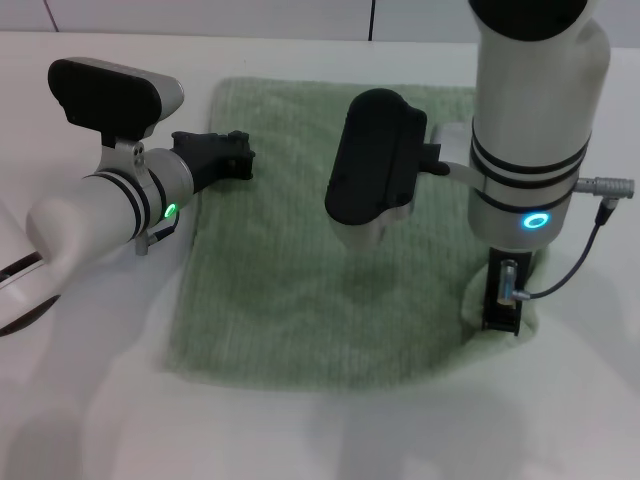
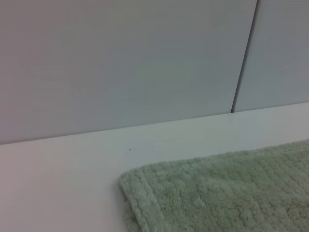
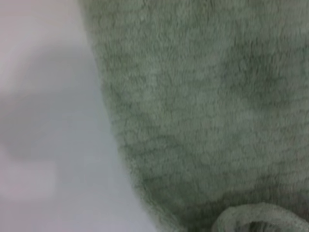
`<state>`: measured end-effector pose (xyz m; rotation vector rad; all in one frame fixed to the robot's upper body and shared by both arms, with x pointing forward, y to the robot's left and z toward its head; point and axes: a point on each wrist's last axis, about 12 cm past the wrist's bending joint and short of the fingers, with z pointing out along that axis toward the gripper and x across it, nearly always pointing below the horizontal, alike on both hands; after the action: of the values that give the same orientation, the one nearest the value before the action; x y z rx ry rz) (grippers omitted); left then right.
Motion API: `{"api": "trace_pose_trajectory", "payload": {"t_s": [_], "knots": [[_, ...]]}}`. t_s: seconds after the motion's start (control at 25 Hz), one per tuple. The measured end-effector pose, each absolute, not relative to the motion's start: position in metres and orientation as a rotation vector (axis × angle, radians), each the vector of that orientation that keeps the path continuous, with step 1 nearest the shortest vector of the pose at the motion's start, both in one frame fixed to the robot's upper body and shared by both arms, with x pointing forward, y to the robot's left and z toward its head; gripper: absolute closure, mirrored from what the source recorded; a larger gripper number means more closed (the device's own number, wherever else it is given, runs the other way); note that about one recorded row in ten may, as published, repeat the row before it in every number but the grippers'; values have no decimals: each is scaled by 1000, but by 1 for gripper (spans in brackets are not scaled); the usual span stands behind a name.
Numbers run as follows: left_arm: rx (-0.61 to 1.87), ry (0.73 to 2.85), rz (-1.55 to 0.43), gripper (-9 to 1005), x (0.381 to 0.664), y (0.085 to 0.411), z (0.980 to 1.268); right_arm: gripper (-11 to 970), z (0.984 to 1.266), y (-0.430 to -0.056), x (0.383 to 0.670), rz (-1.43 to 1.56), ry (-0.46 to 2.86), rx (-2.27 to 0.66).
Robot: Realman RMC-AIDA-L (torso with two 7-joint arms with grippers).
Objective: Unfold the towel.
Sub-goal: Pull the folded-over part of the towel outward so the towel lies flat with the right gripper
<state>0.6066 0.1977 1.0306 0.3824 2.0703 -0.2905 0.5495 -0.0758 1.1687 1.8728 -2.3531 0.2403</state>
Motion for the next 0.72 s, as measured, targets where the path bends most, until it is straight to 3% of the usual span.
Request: {"api": "trace_pose_trajectory", "payload": {"t_s": [0.72], "knots": [[382, 2070, -291, 911, 607, 198, 1031, 943, 1148, -86, 550, 230, -2298, 1700]]}}
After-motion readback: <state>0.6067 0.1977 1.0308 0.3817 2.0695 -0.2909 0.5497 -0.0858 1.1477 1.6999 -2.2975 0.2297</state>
